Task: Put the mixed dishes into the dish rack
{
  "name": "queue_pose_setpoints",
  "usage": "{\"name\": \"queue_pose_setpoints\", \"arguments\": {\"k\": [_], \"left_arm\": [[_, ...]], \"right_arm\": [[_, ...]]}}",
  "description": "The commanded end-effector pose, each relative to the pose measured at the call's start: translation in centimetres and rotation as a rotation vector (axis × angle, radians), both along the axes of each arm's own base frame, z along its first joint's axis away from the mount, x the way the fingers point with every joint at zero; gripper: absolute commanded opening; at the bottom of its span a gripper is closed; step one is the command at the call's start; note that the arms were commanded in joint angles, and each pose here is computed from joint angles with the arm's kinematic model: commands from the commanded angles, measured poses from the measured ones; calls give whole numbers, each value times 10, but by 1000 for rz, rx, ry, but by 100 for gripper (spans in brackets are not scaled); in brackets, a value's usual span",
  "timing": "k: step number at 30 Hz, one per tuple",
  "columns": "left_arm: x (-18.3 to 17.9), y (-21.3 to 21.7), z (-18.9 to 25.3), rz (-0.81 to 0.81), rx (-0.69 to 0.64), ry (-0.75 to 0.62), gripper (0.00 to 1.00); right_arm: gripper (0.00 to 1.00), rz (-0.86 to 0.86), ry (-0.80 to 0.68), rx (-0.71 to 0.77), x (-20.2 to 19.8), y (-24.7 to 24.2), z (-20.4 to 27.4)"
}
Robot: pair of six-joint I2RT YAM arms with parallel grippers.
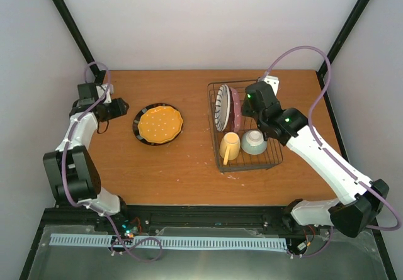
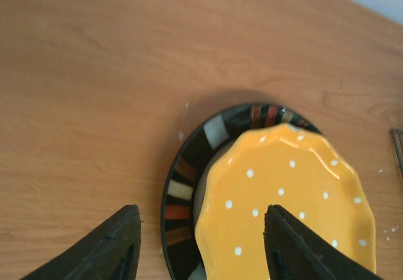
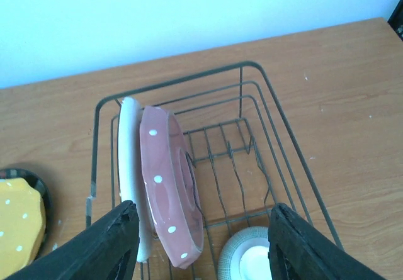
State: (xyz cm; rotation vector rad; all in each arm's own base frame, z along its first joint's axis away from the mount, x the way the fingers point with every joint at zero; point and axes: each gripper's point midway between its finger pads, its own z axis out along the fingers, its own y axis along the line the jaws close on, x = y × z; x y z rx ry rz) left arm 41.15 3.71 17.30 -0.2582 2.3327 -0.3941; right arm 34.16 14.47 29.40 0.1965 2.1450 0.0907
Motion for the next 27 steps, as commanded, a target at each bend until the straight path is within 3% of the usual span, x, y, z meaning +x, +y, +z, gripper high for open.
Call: {"name": "queue_pose_setpoints", "arguments": {"k": [1,11,27], "left_arm": [[-4,-15,-26,-60,-91,119,52],[-12,-40,-79,-159,-245,253,55],[-15,-56,-120,-202,-275,351,48]], "right_arm": [[56,-15,-42,0,-4,-8,20],[56,11,-45,15,-6,-4,20],[56,21,-56,28,-6,-2,23]]}}
